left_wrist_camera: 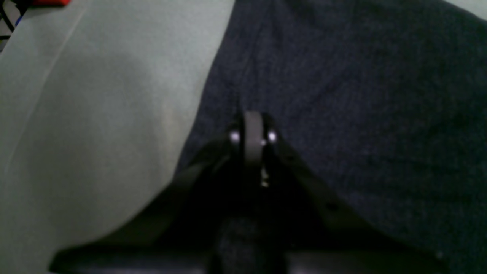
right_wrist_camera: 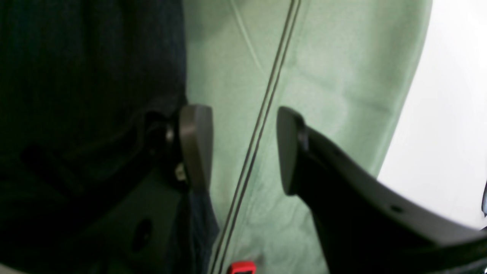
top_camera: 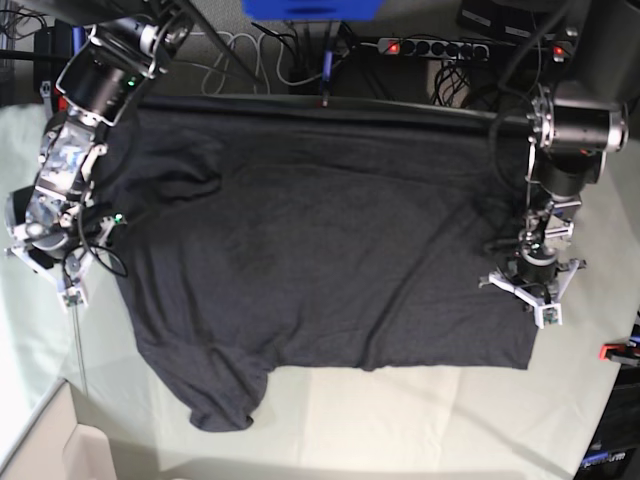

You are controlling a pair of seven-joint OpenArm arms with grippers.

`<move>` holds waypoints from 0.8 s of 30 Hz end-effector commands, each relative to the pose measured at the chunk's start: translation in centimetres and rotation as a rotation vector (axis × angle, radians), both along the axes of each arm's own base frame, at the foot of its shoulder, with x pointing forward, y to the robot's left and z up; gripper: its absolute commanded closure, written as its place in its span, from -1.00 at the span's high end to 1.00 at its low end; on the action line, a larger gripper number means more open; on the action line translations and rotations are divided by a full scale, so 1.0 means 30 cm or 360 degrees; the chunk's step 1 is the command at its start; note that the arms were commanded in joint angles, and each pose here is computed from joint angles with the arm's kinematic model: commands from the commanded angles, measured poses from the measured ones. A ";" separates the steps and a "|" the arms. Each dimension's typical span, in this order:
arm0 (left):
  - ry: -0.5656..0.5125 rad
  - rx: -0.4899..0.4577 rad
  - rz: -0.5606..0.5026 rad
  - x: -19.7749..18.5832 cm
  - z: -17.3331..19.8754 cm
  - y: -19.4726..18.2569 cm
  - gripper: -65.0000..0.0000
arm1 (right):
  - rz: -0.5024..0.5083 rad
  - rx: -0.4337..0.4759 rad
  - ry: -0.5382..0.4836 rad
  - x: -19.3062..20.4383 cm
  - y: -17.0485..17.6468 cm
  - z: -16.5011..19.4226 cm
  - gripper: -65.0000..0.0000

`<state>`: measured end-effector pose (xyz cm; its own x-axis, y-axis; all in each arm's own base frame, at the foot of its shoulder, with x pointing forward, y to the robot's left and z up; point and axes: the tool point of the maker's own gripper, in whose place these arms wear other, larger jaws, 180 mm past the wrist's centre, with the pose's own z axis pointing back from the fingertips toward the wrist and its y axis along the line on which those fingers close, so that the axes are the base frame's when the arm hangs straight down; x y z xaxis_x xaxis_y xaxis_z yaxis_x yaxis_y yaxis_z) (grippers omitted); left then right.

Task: Layout the t-shirt on the table in an organized manner, then fold the t-shirt properly
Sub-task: 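Release the edge and move both grippers down to the shirt sides, then grasp the shirt sides midway with both grippers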

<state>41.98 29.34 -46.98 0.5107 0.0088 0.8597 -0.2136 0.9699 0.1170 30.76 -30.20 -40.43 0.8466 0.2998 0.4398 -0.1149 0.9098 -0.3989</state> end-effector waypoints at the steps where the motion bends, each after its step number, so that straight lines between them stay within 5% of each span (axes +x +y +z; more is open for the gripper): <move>1: 0.0030 0.0027 0.0035 0.000 0.006 0.035 -0.98 | -0.0001 -0.0027 -0.0077 0.035 -0.019 0.049 -0.14; 15: -0.0160 0.0042 -0.0023 0.093 0.126 -0.007 -0.92 | -0.0001 -0.0027 -0.0069 0.029 -0.019 0.044 -0.14; 24: -0.0182 -0.0020 -0.0009 0.088 0.156 -0.013 0.34 | -0.0001 -0.0027 -0.0074 0.033 -0.019 0.047 -0.14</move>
